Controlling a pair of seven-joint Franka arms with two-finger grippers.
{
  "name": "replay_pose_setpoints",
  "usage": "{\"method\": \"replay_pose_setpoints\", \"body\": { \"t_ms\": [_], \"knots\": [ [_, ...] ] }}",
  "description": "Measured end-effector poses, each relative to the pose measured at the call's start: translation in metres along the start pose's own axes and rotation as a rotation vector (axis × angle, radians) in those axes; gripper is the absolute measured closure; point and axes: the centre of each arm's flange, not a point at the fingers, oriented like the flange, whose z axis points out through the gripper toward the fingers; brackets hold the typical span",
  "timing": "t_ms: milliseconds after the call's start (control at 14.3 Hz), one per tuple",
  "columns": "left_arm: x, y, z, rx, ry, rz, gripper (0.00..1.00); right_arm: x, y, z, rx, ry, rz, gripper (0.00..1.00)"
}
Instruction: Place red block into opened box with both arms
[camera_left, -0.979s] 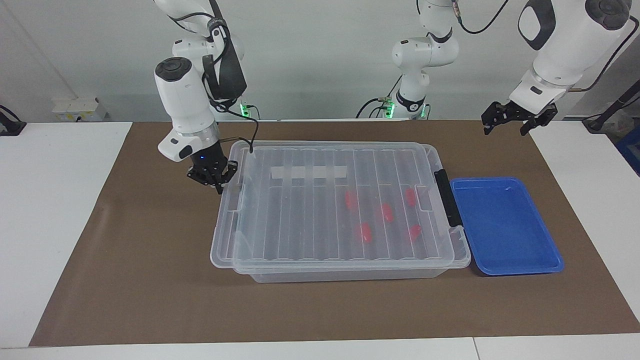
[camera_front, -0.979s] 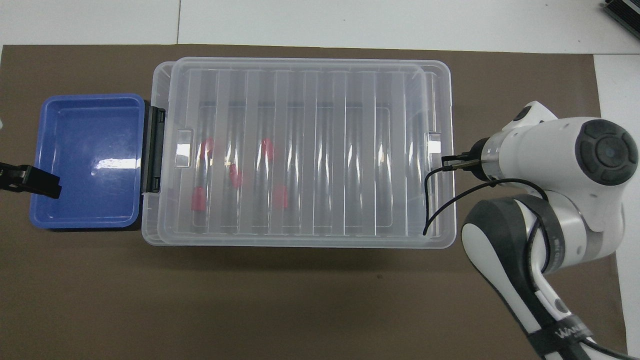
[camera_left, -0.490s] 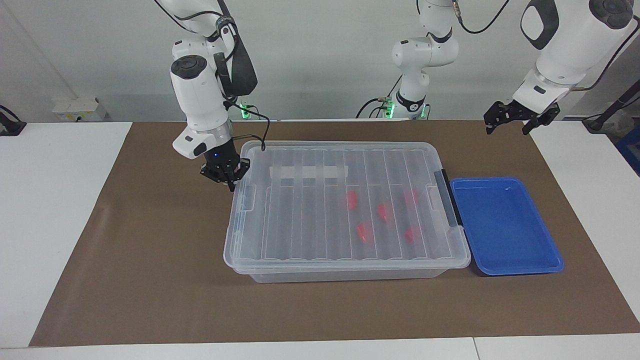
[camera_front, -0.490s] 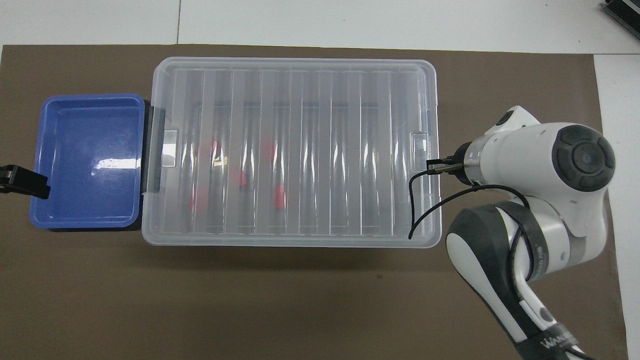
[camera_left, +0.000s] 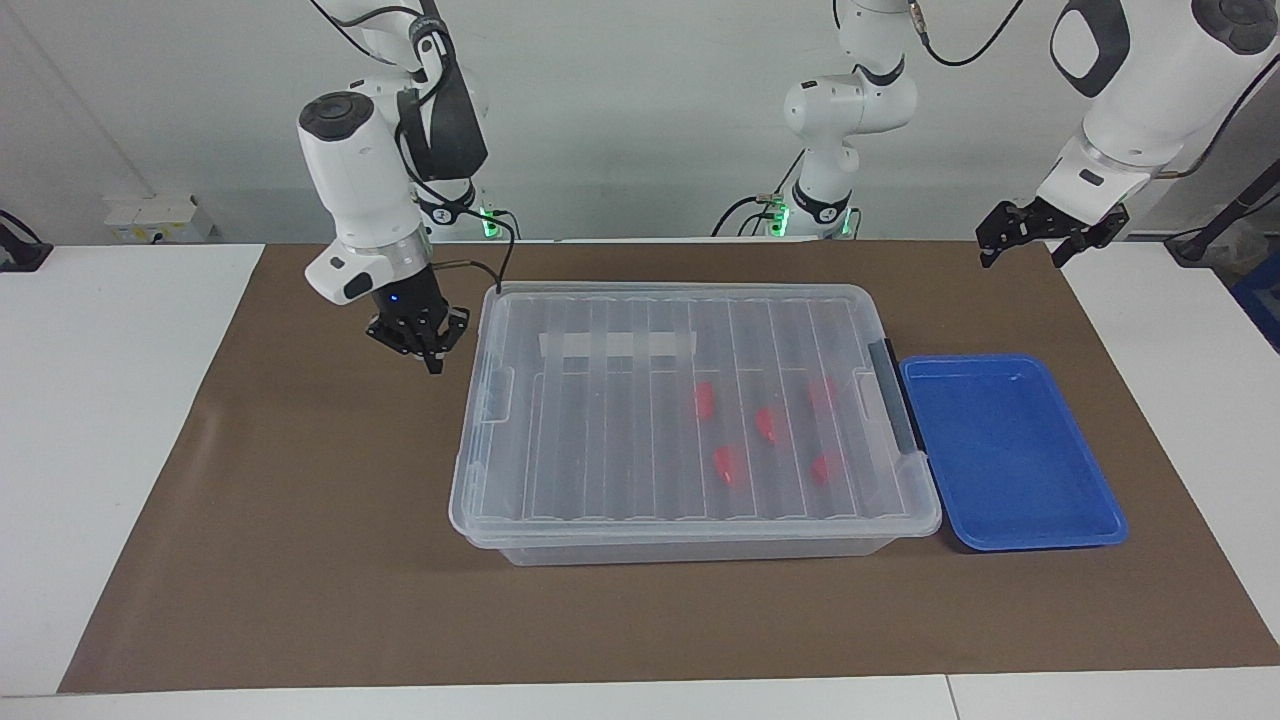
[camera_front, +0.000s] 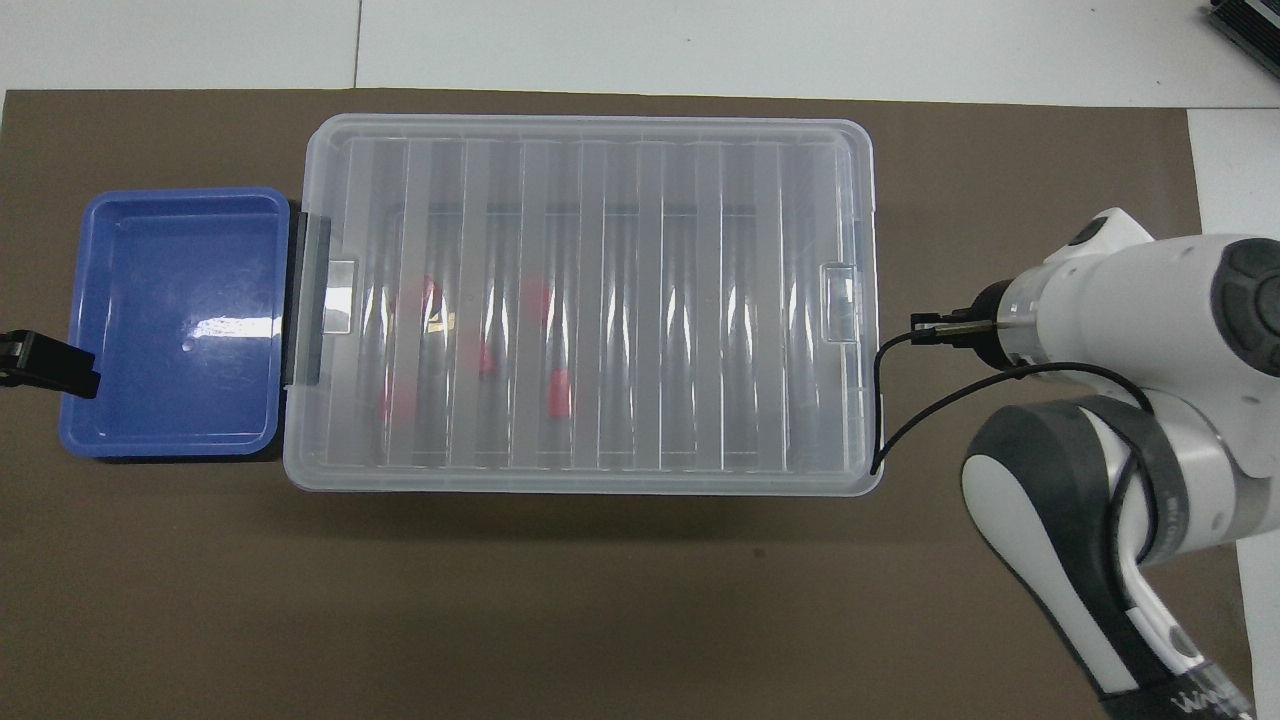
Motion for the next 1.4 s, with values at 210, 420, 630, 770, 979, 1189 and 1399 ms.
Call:
{"method": "replay_pose_setpoints", "body": {
  "t_ms": [210,420,630,770,979,1189,1399],
  "knots": [
    [0.0,0.0,0.0,0.0,0.0,0.0,0.0,0.001,0.042,-0.016,-0.011,0.012,0.075,0.86],
    [0.0,0.0,0.0,0.0,0.0,0.0,0.0,0.009,0.077,-0.03,-0.02,0.037,0.138,0.52],
    [0.0,0.0,0.0,0.0,0.0,0.0,0.0,0.02,0.103,-0.059,-0.029,0.026,0.185,0.2],
    [0.0,0.0,0.0,0.0,0.0,0.0,0.0,0.029,0.11,-0.083,-0.033,0.007,0.198,0.12],
    [0.0,0.0,0.0,0.0,0.0,0.0,0.0,0.037,0.111,-0.114,-0.055,-0.01,0.192,0.0],
    [0.0,0.0,0.0,0.0,0.0,0.0,0.0,0.039,0.106,-0.125,-0.069,-0.064,0.183,0.0],
    [0.0,0.0,0.0,0.0,0.0,0.0,0.0,0.028,0.095,-0.12,-0.075,-0.169,0.166,0.0]
  ]
}}
